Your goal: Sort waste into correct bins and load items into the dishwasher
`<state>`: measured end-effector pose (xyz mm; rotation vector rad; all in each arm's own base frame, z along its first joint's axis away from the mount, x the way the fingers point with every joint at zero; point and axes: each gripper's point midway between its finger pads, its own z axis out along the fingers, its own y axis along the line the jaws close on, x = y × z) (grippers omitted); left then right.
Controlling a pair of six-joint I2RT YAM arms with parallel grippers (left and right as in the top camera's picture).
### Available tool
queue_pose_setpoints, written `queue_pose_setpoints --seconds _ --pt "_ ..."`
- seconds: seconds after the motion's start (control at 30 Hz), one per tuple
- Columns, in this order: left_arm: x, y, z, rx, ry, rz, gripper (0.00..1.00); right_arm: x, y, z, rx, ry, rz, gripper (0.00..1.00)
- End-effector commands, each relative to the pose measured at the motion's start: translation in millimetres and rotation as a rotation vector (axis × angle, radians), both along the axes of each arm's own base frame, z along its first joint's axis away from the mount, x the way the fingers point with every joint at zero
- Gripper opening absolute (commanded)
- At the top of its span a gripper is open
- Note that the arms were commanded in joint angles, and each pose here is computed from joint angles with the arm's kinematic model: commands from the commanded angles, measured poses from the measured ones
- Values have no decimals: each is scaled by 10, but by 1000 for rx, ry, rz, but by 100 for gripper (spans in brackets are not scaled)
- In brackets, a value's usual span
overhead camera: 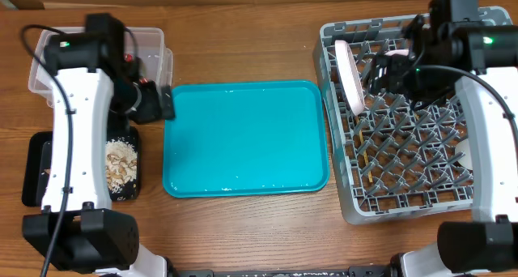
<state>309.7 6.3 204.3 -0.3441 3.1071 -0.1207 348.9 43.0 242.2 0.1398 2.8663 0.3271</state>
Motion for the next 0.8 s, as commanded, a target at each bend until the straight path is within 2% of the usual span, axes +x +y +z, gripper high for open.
queue_pose_setpoints --seconds 0.0,0.07,0.17,0.33,0.47,0.6,0.77 --pt "-122 -176 36 -18 31 -87 100 -55 2 -55 4 38 -1 100" --pt "-157 -217 110 -18 6 -107 100 -116 -25 -15 4 40 -10 100" --pt "-186 -255 346 -10 -110 -133 100 -182 -62 109 3 -14 -19 100" --pt "-286 -236 905 31 -429 -140 100 -322 -75 326 -1 -189 -20 100" --pt "-525 -228 1146 56 -650 -168 100 -569 -112 403 -18 -343 -30 100" --pt "-863 -140 1008 87 -770 -93 100 -961 -218 357 -70 -466 -61 100" --pt "-1200 -97 569 53 -767 42 100 -1380 -301 252 -110 -517 -88 100"
